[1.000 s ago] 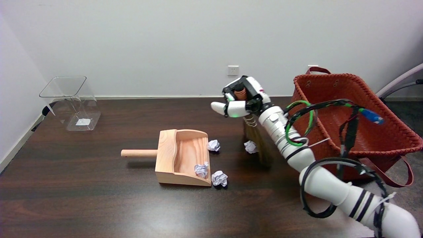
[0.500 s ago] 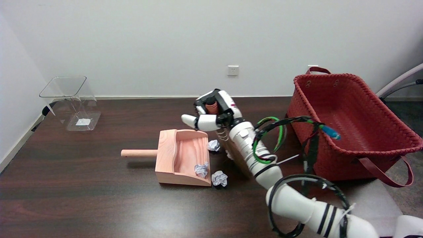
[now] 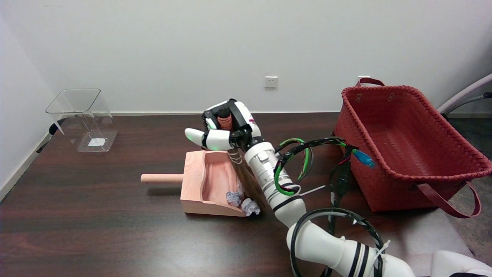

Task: Sweep the trush into the dustpan.

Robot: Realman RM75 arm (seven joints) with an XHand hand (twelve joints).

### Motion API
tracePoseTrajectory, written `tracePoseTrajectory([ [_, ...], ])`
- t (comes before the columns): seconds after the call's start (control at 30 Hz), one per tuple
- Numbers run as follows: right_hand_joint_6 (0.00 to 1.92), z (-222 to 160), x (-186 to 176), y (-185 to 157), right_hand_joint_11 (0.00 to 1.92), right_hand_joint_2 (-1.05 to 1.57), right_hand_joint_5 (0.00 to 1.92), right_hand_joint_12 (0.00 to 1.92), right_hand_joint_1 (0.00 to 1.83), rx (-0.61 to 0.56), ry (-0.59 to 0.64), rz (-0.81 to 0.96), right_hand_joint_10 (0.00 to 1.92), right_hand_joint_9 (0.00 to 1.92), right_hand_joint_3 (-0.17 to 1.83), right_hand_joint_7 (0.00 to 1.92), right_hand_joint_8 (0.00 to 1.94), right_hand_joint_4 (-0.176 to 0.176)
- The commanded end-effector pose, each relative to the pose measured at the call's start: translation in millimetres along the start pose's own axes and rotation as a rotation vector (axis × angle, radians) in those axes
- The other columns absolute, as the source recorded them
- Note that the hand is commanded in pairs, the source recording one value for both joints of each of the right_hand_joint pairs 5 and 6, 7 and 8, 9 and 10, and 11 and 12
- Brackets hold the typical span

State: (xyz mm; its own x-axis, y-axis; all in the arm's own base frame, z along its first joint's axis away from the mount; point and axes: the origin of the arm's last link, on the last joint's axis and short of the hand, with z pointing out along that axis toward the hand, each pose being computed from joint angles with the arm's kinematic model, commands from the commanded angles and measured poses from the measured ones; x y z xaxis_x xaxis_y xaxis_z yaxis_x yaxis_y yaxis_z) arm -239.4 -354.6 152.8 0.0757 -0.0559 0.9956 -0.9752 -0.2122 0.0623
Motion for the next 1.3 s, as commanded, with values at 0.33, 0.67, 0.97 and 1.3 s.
tracePoseTrajectory([
  [0.33, 1.92, 18.7, -6.3, -44.8, 1.78, 1.57, 1.92, 1.78, 1.33, 0.145, 0.094, 0.086, 1.92, 1.92, 0.23, 1.92, 1.92, 0.0],
  [0.67, 1.92, 19.4, 16.2, -53.6, 1.74, 1.57, 1.92, 1.74, 1.3, 0.197, 0.139, 0.106, 1.92, 1.92, 0.14, 1.92, 1.92, 0.0],
  [0.97, 1.92, -1.6, 60.9, -64.3, 1.78, 1.57, 1.92, 1.78, 1.33, 0.235, 0.236, -0.001, 1.92, 1.92, 0.25, 1.92, 1.92, 0.0],
  [1.3, 1.92, -38.5, 103.7, -82.6, 1.76, 1.57, 1.92, 1.76, 1.35, 0.212, 0.352, -0.379, 1.92, 1.92, 0.33, 1.92, 1.92, 0.0],
])
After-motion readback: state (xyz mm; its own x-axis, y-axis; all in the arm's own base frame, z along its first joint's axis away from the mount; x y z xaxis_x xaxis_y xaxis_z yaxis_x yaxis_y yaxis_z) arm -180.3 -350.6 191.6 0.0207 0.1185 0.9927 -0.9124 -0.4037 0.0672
